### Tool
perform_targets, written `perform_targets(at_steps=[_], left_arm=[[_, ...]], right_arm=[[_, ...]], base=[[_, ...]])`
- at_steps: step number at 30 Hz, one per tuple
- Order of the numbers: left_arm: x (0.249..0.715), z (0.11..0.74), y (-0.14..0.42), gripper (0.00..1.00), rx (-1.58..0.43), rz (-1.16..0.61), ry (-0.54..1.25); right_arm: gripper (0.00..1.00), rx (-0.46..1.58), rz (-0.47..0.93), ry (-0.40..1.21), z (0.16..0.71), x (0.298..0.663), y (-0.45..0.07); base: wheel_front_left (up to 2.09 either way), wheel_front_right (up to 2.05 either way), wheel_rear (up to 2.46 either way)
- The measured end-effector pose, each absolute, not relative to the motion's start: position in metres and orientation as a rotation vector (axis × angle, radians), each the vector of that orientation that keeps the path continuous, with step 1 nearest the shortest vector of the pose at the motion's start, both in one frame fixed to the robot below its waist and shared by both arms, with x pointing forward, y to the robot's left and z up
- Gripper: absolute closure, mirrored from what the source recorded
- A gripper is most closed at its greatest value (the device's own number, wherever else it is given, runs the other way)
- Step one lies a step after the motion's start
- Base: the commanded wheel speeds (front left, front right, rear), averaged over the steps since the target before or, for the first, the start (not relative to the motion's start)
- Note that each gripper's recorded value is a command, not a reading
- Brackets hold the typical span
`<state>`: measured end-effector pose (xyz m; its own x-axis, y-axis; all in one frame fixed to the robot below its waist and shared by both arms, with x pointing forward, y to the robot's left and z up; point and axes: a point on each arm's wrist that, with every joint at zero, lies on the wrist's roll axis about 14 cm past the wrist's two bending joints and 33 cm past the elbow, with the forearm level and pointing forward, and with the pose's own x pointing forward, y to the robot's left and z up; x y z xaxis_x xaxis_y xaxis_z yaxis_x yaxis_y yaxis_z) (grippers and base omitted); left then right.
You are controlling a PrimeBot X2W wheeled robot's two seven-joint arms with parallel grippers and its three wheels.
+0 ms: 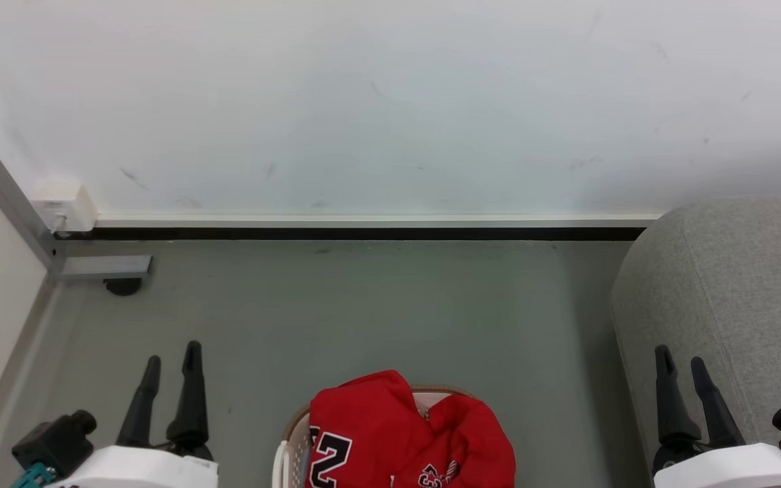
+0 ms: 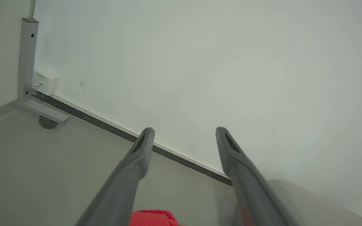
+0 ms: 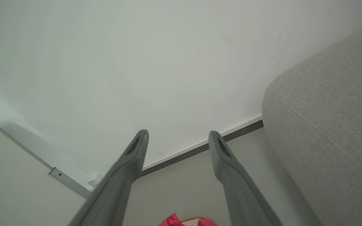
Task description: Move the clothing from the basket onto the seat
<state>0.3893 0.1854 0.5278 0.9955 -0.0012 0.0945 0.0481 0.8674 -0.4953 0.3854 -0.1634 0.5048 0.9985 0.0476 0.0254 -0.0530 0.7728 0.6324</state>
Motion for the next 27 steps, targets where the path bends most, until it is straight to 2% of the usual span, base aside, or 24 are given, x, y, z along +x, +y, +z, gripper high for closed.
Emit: perform_targets(at_steps=[27], left_arm=[[0.3906, 0.5248, 0.1754, 0.00, -0.242, -0.064, -0.100]], right_arm=[[0.00, 0.460, 0.088, -0.023, 0.5023, 0.3861, -0.1560]], base=[[0.00, 0.00, 0.00]])
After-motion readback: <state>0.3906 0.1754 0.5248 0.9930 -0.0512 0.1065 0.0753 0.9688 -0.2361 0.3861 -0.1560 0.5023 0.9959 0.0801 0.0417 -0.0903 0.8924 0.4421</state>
